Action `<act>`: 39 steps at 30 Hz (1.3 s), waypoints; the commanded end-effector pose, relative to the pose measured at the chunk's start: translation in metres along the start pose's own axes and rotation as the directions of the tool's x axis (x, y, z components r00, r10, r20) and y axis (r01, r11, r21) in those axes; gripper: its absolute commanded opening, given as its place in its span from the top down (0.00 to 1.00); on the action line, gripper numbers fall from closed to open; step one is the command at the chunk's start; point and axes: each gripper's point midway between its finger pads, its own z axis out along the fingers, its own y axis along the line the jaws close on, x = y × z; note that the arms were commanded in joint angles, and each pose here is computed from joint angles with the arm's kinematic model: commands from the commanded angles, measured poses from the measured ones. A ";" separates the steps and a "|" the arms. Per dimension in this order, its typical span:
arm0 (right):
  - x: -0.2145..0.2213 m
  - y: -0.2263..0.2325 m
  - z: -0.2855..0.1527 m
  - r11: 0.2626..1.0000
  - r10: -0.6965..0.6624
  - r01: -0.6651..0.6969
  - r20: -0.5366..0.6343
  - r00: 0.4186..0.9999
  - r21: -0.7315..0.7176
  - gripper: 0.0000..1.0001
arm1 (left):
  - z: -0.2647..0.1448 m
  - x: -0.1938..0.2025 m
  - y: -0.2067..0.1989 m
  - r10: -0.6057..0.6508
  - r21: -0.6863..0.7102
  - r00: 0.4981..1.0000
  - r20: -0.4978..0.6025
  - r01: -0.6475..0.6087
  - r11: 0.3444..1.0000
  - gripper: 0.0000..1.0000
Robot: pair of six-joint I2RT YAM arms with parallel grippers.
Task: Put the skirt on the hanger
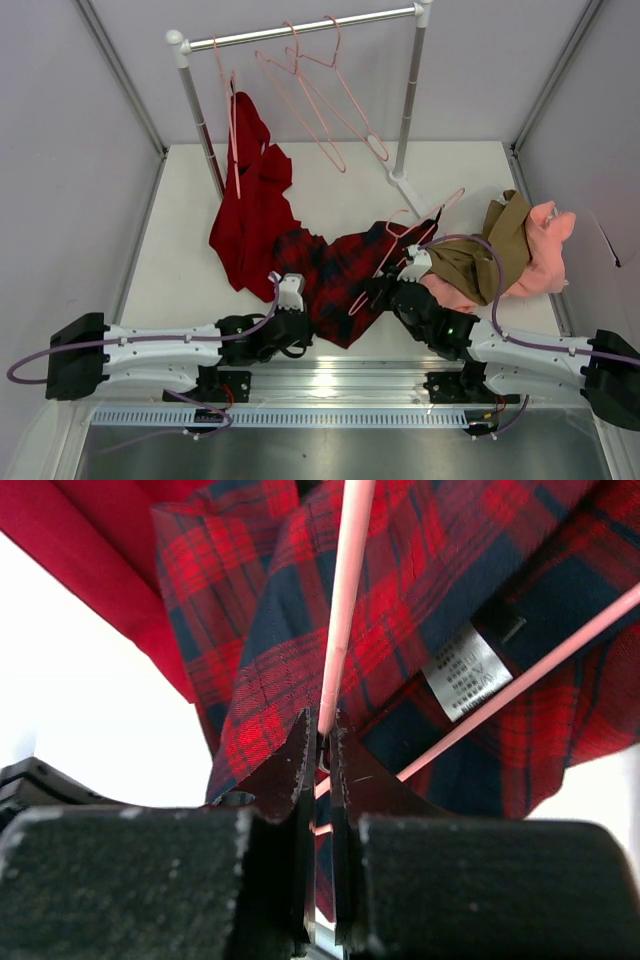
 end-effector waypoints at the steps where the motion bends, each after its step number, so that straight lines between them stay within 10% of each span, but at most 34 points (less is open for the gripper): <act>1: -0.015 -0.003 0.003 0.999 0.038 -0.042 0.095 0.995 0.032 1.00 | -0.003 -0.006 -0.013 0.038 0.018 0.999 0.001 -0.038 0.999 0.94; 22: -0.012 -0.012 0.009 0.995 0.026 -0.036 0.105 0.994 0.092 1.00 | -0.048 -0.044 -0.120 0.159 0.261 0.981 0.111 -0.183 0.948 0.60; 39: -0.009 -0.019 0.005 0.994 0.024 -0.034 0.096 0.995 0.103 1.00 | 0.007 -0.045 -0.080 -0.217 0.060 0.976 0.016 0.216 0.975 0.55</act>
